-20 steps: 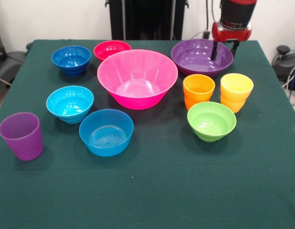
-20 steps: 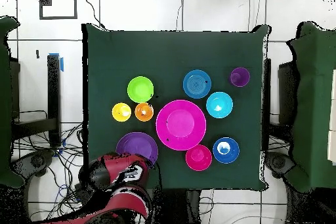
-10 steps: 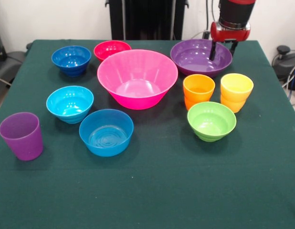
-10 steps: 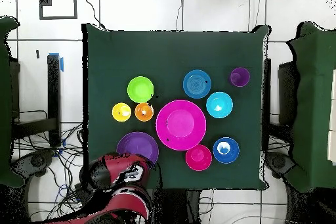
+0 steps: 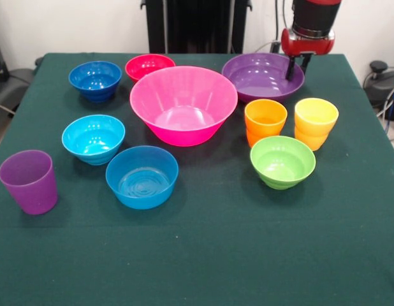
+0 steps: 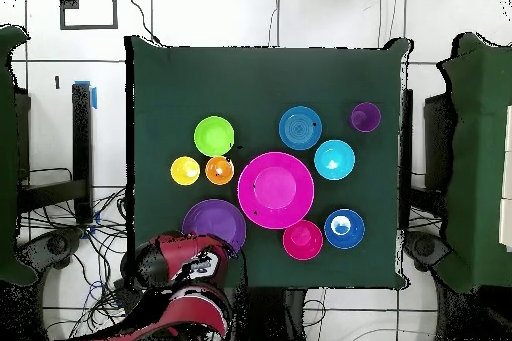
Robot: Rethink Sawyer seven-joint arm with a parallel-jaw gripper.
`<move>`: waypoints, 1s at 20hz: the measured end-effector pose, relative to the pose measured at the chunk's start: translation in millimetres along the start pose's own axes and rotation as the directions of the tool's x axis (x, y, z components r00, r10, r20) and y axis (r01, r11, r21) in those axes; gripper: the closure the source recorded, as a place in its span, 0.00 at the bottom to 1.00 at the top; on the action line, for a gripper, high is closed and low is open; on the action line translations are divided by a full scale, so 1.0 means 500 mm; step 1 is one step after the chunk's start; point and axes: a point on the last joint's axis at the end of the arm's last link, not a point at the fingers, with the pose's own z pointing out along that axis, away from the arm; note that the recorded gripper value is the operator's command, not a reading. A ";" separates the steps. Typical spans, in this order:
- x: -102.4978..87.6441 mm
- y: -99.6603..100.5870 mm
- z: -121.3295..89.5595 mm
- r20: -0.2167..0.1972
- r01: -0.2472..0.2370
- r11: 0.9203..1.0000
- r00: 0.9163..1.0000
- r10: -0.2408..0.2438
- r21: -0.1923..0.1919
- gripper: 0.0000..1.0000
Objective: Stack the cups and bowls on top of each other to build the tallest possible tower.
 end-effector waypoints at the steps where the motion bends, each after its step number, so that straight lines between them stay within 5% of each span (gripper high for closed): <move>1: -0.002 -0.001 -0.002 0.003 0.000 1.000 1.000 0.000 0.000 1.00; 20: -0.010 -0.004 -0.009 0.018 -0.002 1.000 1.000 0.002 0.003 1.00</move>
